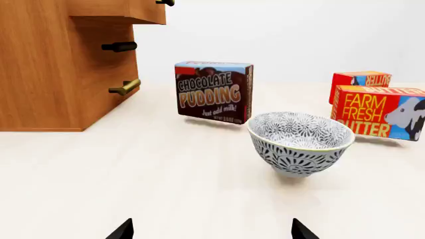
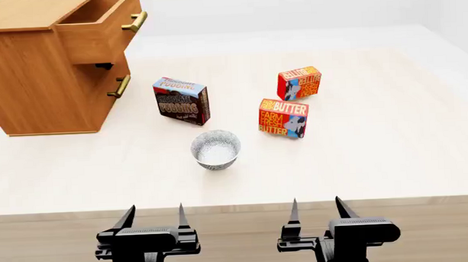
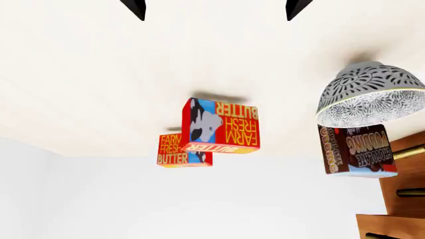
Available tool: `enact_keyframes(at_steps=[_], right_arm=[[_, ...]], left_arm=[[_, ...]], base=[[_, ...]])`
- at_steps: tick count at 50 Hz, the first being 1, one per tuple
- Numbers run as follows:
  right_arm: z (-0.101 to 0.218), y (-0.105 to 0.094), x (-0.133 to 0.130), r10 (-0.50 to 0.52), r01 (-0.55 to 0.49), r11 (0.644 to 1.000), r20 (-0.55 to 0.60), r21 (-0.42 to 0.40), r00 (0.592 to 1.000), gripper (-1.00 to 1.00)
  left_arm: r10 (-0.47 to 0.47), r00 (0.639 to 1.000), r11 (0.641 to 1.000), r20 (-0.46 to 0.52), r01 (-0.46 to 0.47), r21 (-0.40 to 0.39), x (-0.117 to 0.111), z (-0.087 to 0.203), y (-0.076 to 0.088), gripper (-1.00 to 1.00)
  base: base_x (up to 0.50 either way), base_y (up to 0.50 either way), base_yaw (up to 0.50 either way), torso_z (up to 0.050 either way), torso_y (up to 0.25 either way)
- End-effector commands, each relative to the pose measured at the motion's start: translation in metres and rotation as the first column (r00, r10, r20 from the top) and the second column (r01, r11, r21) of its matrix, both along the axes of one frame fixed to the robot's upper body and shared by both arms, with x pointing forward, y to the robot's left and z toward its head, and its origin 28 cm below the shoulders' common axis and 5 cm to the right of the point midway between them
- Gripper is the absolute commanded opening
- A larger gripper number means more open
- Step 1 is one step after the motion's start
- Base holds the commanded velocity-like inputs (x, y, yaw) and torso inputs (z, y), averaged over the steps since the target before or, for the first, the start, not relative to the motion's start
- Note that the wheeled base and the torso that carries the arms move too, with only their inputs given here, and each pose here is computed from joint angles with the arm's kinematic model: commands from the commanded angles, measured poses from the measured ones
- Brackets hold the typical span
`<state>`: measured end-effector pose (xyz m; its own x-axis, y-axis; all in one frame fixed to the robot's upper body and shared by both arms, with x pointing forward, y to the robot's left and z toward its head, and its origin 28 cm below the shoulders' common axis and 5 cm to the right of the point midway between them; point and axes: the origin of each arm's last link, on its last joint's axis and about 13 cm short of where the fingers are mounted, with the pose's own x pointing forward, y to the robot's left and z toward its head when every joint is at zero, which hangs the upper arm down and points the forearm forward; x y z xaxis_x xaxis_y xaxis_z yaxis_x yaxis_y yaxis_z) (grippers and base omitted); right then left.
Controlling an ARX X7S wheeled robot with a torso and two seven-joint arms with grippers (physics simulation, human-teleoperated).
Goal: Put the bowl in the top drawer of the cabinet.
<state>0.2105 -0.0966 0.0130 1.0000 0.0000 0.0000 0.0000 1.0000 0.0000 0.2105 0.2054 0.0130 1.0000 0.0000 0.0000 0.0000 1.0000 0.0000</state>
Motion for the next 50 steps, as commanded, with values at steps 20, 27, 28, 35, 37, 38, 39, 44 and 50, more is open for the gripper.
enact_keyframes(at_steps=[20, 27, 28, 35, 37, 38, 39, 44, 50], right_arm=[[-0.0007, 0.0000, 0.0012, -0.021, 0.022, 1.000, -0.017, 0.013, 1.000, 1.00], [-0.0003, 0.0000, 0.0011, -0.021, 0.021, 1.000, -0.017, 0.016, 1.000, 1.00], [-0.0002, 0.0000, 0.0011, -0.021, 0.021, 1.000, -0.016, 0.016, 1.000, 1.00], [0.0001, -0.0003, 0.0011, -0.022, 0.023, 1.000, -0.015, 0.021, 1.000, 1.00], [0.0002, -0.0003, 0.0011, -0.022, 0.022, 1.000, -0.014, 0.021, 1.000, 1.00], [0.0002, -0.0003, 0.0011, -0.022, 0.022, 1.000, -0.014, 0.021, 1.000, 1.00], [0.0002, -0.0003, 0.0010, -0.021, 0.021, 1.000, -0.014, 0.022, 1.000, 1.00], [0.0004, -0.0003, 0.0008, -0.016, 0.017, 1.000, -0.011, 0.024, 1.000, 1.00], [0.0004, -0.0003, 0.0007, -0.012, 0.012, 1.000, -0.007, 0.025, 1.000, 1.00]], left_arm=[[-0.003, 1.000, 1.000, 0.002, 0.003, 0.007, -0.0003, -0.0004, -0.0003, 1.00], [-0.003, 1.000, 1.000, 0.003, 0.003, 0.007, -0.0005, -0.0003, -0.0003, 1.00], [-0.003, 1.000, 1.000, 0.004, 0.002, 0.008, -0.0006, -0.0003, -0.0004, 1.00], [-0.002, 1.000, 1.000, 0.007, 0.002, 0.011, -0.0007, -0.0002, -0.0004, 1.00], [-0.002, 1.000, 1.000, 0.007, 0.002, 0.011, -0.0006, -0.0003, -0.0004, 1.00], [-0.002, 1.000, 1.000, 0.007, 0.002, 0.012, -0.0006, -0.0004, -0.0004, 1.00], [-0.002, 1.000, 1.000, 0.007, 0.002, 0.012, -0.0006, -0.0004, -0.0004, 1.00], [-0.002, 1.000, 1.000, 0.008, 0.002, 0.014, -0.0008, -0.0003, -0.0005, 1.00], [-0.002, 1.000, 1.000, 0.010, 0.001, 0.016, -0.0008, -0.0003, -0.0005, 1.00]], base=[[0.00, 0.00, 0.00, 0.025, 0.000], [0.00, 0.00, 0.00, 0.050, 0.000], [0.00, 0.00, 0.00, 0.050, 0.000], [0.00, 0.00, 0.00, 0.050, 0.000], [0.00, 0.00, 0.00, 0.050, 0.000], [0.00, 0.00, 0.00, 0.050, 0.000], [0.00, 0.00, 0.00, 0.050, 0.000], [0.00, 0.00, 0.00, 0.050, 0.000], [0.00, 0.00, 0.00, 0.050, 0.000]])
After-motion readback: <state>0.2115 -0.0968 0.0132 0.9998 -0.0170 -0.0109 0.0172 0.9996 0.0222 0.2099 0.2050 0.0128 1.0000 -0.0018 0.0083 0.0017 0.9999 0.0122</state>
